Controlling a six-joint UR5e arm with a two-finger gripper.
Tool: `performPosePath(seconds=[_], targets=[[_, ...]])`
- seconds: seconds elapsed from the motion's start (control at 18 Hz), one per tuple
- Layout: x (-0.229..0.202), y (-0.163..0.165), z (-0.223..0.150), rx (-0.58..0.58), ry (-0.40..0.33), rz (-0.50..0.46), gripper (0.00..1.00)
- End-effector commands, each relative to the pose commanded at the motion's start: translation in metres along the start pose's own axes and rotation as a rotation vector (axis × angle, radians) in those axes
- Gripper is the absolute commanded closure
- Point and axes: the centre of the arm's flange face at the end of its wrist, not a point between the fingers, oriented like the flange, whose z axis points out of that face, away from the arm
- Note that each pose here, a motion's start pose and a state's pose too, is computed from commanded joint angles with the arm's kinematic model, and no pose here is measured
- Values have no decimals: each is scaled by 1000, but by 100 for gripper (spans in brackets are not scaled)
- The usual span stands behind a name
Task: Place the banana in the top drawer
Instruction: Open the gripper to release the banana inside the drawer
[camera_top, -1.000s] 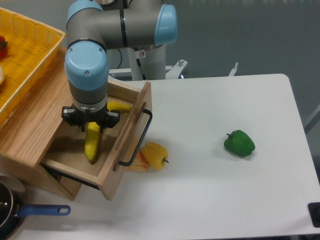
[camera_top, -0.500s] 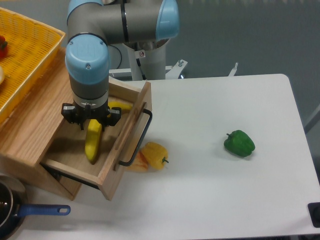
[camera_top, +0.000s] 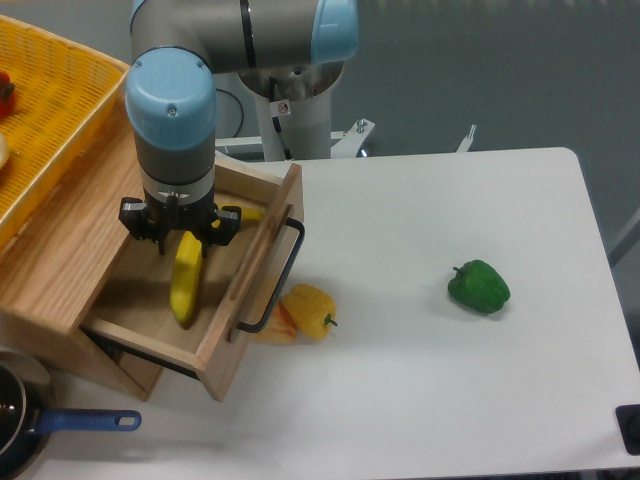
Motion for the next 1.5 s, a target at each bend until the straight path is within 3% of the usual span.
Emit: performPosePath(seconds=[0.33, 0.56, 0.94, 1.06, 1.11, 1.17, 1.28, 1.39, 1.5], targets=[[-7, 3, -18, 30, -6, -10, 44], [-13, 4, -22, 37, -4, -1, 52], [-17, 12, -35, 56, -10, 36, 51], [-25, 13, -39, 63, -14, 29, 47], [-30, 13, -40, 63, -14, 35, 31], [-40, 14, -43, 66, -16, 42, 21], [-49, 20, -46, 67, -17, 43, 16], [-56, 22, -44, 60, -22, 49, 2], [-59, 24, -48, 64, -36, 52, 1]])
